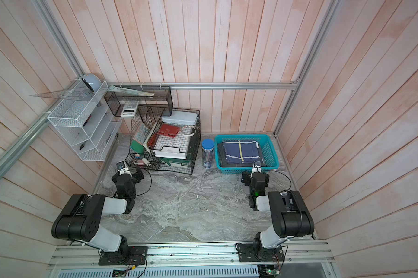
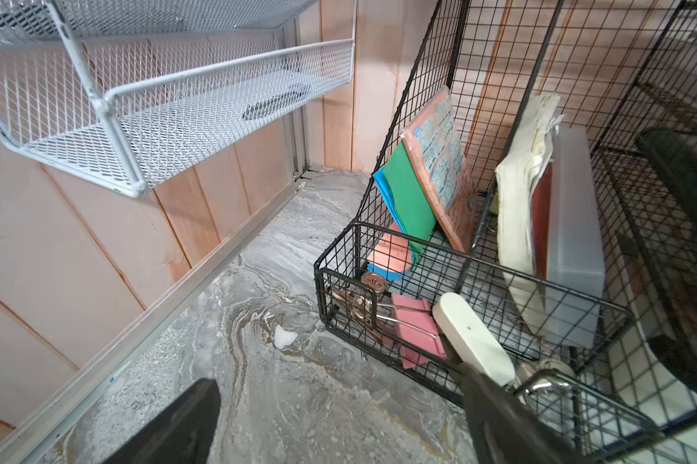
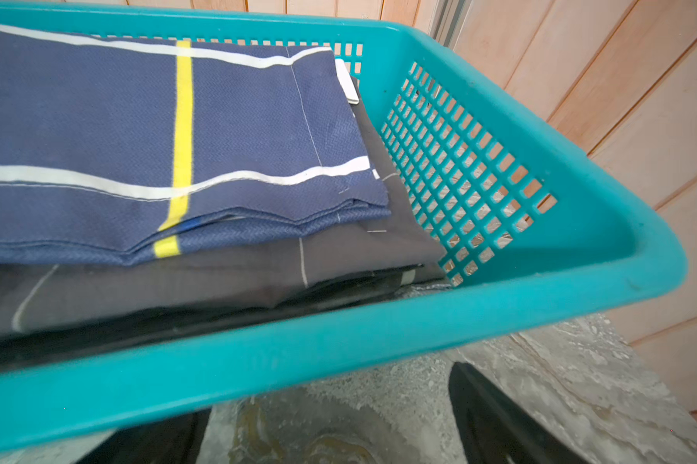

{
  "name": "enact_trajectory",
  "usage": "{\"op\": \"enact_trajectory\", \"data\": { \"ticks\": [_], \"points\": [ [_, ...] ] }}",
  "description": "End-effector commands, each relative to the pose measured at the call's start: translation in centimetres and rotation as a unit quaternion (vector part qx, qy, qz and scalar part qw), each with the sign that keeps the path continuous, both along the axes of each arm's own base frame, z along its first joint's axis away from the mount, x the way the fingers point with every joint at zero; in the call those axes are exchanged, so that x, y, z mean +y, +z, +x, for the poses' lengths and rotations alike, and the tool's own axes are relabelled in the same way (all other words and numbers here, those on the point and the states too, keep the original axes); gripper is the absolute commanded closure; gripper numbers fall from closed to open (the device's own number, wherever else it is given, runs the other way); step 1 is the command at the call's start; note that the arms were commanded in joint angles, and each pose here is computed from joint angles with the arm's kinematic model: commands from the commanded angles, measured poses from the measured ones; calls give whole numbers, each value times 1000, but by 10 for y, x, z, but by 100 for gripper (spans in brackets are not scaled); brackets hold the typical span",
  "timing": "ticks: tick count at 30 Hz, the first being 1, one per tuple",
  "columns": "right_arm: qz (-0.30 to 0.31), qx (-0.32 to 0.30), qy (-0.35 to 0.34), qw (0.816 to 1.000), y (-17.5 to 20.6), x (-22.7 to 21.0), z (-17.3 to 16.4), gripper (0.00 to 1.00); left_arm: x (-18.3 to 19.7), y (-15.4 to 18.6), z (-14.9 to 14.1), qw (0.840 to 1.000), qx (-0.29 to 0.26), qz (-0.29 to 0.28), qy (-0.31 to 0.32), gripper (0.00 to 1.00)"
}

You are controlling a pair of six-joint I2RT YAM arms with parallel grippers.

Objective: Put the folded pillowcase in the basket
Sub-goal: Reset both arms

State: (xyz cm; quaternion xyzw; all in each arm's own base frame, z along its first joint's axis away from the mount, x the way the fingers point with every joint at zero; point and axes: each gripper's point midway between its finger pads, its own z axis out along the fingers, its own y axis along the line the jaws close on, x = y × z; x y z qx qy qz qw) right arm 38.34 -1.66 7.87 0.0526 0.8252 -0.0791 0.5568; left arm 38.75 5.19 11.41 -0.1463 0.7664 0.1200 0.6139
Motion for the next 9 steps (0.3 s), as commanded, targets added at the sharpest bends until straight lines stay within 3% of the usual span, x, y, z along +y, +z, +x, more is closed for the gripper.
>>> {"op": "enact_trajectory", "data": {
  "ticks": [1,9],
  "points": [
    [4,-32,-19,999,16,-6,9,2,2,-1,2,1000,3,-4,3,0],
    [5,-31,-19,999,16,-6,9,2,2,0,2,1000,3,-5,-1,0]
  ]
}}
